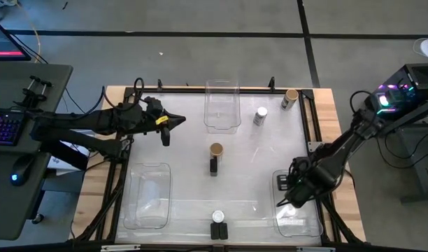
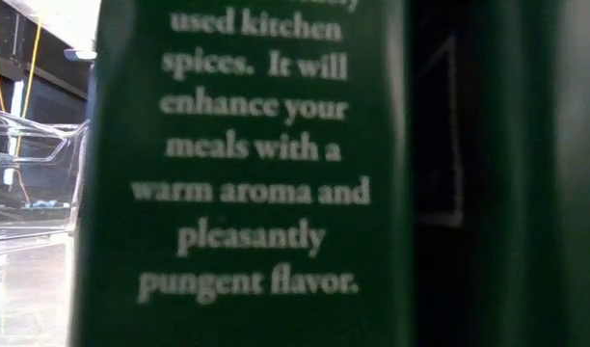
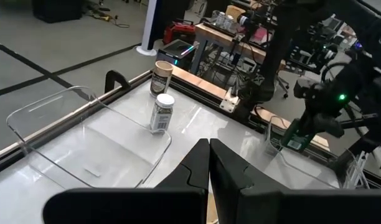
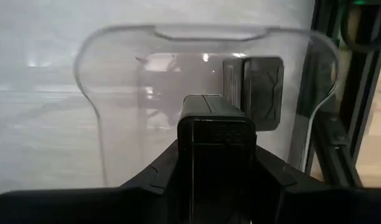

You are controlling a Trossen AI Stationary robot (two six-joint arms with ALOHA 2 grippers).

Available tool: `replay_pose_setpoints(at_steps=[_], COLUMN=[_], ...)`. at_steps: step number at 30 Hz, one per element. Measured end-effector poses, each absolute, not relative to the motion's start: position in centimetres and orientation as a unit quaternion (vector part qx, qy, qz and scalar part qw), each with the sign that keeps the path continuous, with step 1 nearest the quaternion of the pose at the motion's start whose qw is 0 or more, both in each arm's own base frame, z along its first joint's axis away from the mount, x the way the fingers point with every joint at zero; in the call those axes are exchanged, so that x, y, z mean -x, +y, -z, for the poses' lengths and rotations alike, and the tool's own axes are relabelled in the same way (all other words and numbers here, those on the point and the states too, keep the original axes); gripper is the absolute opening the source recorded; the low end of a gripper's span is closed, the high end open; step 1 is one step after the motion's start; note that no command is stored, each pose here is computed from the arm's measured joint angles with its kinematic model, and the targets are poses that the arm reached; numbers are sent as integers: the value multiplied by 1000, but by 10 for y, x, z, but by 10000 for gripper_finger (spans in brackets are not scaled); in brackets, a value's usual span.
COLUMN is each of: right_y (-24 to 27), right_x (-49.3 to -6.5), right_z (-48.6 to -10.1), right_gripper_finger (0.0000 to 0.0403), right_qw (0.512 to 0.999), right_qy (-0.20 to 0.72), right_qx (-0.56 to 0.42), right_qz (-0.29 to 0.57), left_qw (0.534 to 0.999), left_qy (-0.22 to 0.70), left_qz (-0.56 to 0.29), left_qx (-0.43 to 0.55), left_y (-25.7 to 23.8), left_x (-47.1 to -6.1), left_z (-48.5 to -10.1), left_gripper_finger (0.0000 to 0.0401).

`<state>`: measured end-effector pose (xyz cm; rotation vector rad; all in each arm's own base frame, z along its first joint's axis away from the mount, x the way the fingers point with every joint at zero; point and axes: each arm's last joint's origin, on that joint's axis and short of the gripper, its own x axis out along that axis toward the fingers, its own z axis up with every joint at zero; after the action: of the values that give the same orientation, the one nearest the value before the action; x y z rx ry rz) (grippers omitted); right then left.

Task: Sort spices by type
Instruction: Put the black spice can into the right transparent bin

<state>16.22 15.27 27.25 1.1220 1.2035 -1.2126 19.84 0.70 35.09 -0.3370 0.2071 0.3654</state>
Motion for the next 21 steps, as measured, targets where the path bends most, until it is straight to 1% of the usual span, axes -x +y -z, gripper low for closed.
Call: replay_pose_setpoints(at_steps=[6, 12, 17, 21], right_y=[161, 160, 157, 156], right_x=[-172, -180, -185, -186], right_z=[-255, -248, -243, -240], right_gripper_finger=[116, 116, 151, 160], right_qw=[515, 515, 515, 501], right_qy=[500, 498, 500, 513], right_qx=[-443, -430, -411, -394], right_qz=[538, 549, 562, 575], left_qw=[964, 964, 964, 965], left_qy=[102, 102, 103, 105], left_qz=[-181, -181, -180, -170], left_qx=[166, 166, 166, 168], left_y=[7, 7, 7, 6], left_x=[-198, -198, -198, -199], left_z=[-351, -351, -351, -351], left_gripper_finger=[0, 0, 0, 0])
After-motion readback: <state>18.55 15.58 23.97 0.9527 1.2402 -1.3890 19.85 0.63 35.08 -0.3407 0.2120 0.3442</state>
